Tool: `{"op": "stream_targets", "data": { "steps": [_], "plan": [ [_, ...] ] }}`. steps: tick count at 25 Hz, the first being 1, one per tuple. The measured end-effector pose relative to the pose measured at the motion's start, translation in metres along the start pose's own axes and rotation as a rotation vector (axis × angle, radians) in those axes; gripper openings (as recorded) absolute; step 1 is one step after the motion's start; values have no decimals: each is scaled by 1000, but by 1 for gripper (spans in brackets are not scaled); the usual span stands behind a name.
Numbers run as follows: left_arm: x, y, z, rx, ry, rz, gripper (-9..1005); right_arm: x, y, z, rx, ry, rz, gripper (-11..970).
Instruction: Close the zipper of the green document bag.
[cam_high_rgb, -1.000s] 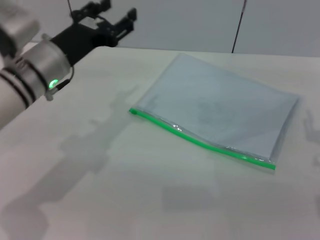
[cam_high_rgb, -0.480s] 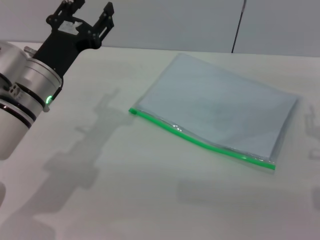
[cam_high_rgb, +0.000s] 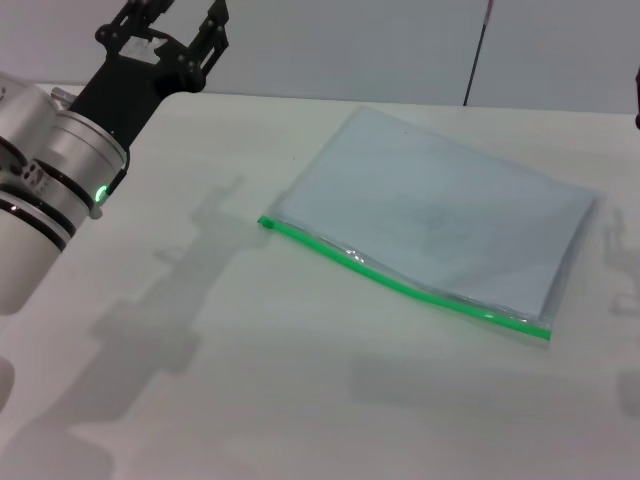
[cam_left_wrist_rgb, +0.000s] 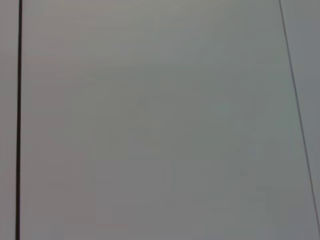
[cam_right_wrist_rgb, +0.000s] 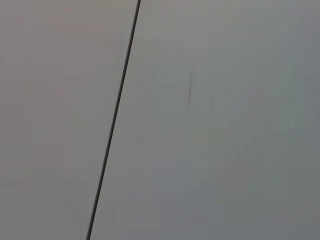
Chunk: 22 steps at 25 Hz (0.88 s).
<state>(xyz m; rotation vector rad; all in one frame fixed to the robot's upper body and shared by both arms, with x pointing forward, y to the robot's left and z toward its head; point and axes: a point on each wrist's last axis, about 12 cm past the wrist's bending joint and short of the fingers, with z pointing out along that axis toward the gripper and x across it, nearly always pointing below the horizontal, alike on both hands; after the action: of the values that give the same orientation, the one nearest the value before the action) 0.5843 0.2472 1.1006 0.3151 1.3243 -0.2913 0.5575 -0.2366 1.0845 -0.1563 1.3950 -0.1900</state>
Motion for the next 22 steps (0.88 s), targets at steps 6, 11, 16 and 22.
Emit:
{"op": "stream_targets", "data": {
  "steps": [6,11,16,22],
  "plan": [
    [5,-3,4,32,19,9,621,0,0,0,-1,0,-2,499],
    [8,-6,7,51,32,12,579,0,1,2,-7,-3,-4,499],
    [8,-8,10,68,35,18,582,2,1,2,-5,5,0,500],
    [10,-11,12,88,46,26,584,3,2,4,-10,10,9,500]
  ]
}}
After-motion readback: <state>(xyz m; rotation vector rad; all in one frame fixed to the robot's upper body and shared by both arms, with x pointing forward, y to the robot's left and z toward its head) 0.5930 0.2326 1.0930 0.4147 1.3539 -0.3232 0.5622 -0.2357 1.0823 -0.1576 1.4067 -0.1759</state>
